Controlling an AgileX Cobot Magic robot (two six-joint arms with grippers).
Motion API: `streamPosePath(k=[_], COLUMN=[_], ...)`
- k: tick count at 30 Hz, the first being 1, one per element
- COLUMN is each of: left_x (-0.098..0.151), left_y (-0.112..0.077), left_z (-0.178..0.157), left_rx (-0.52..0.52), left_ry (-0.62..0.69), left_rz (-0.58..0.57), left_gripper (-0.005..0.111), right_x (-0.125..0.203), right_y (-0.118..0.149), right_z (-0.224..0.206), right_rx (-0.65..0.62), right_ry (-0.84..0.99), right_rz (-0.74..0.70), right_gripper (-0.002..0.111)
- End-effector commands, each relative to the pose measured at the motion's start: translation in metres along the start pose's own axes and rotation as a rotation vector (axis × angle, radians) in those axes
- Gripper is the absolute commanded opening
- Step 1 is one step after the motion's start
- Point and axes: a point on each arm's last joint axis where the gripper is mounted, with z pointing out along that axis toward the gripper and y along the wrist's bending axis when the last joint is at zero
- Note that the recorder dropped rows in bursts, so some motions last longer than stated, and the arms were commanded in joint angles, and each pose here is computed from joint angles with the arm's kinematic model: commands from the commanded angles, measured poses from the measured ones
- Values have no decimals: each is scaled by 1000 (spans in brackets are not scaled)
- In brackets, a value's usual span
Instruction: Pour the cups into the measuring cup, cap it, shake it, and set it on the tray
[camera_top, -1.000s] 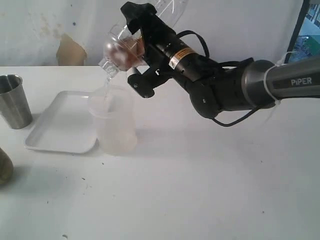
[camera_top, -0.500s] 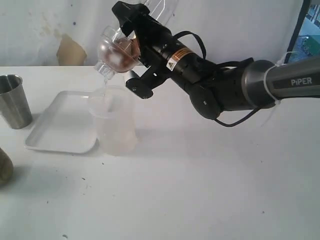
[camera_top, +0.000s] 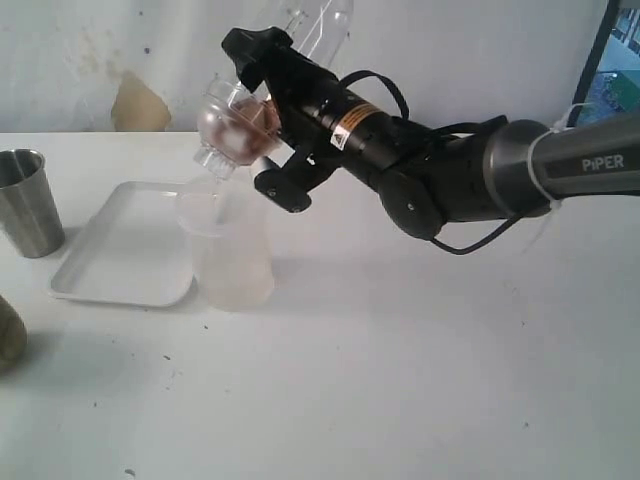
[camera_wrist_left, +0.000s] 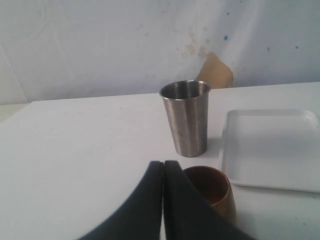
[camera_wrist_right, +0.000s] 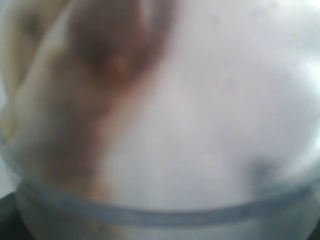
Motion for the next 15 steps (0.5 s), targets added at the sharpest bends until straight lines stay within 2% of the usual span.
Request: streamPosePath(k=[1, 10, 15], left_x=[1, 1, 1], left_y=[0, 0, 0], left_z=[0, 0, 0], left_rx=[5, 5, 5], left_ry=[-10, -10, -10], left_rz=[-8, -8, -8], left_gripper=[1, 1, 1], right_x=[12, 32, 32], right_y=[-1, 22, 21], right_z=[-1, -5, -5], right_rx=[3, -120, -107], right_ry=[38, 71, 65], right_rz=[-12, 23, 7], right_gripper=[0, 0, 0])
